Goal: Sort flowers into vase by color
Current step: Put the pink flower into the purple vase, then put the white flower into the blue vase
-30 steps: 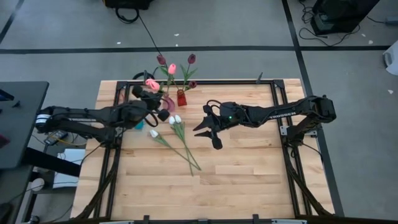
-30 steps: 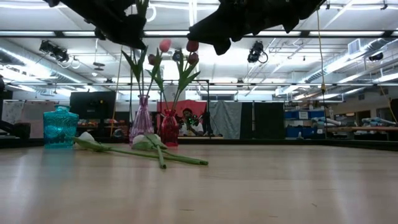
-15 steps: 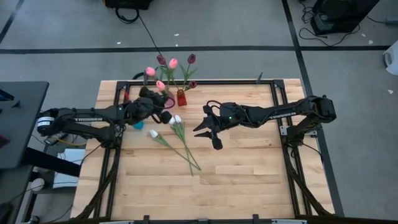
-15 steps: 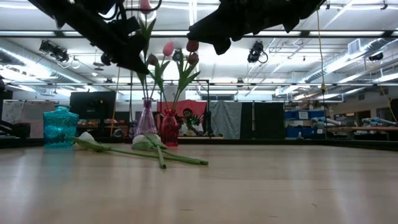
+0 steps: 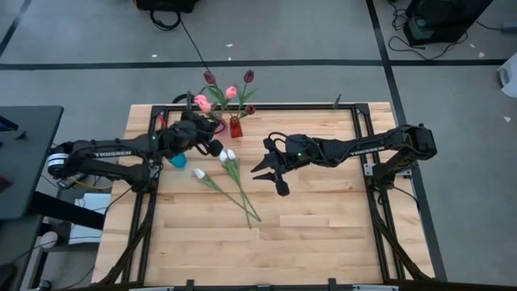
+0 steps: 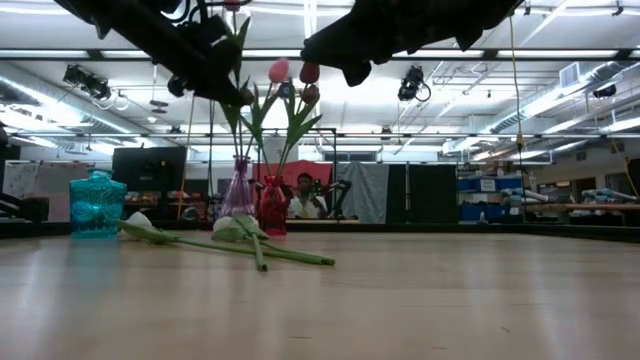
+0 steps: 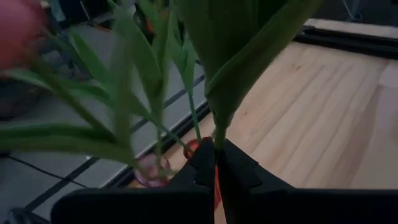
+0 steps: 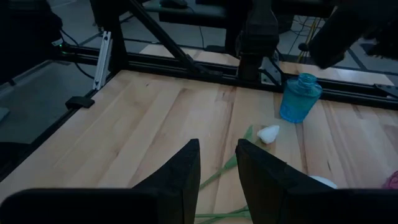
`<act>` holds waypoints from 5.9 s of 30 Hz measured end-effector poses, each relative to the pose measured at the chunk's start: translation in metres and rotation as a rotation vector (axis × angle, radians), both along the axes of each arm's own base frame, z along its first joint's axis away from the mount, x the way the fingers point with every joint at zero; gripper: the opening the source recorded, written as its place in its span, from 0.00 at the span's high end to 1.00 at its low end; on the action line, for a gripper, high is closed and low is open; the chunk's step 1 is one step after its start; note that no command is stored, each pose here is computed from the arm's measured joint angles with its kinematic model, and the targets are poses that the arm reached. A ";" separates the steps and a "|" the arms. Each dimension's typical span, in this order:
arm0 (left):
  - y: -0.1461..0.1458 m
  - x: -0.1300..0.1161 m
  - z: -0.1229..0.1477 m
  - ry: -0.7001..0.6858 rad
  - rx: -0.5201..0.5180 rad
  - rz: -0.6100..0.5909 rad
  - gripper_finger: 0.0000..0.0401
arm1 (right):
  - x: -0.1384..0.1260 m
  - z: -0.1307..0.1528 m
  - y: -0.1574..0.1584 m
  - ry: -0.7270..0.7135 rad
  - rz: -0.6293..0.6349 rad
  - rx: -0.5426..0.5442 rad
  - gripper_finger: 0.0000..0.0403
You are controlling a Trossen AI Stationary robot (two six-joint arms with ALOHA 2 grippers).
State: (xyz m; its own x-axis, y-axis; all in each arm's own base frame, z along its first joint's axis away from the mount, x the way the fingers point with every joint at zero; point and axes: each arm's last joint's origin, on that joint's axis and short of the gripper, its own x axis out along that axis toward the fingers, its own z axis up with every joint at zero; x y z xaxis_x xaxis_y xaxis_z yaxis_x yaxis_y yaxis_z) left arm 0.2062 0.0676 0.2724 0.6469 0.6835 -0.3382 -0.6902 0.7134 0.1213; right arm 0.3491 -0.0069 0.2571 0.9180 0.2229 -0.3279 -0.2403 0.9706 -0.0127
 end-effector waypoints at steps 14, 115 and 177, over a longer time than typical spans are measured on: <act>0.035 -0.013 0.015 -0.030 -0.142 0.037 0.98 | 0.000 0.000 0.003 -0.002 0.008 0.000 0.71; -0.046 -0.021 -0.034 -0.354 -0.152 -0.437 0.51 | 0.101 -0.131 0.023 0.440 -0.487 -0.080 0.45; -0.049 -0.021 -0.042 -0.272 -0.209 -0.532 0.51 | 0.088 -0.151 0.012 0.492 -0.742 0.052 0.69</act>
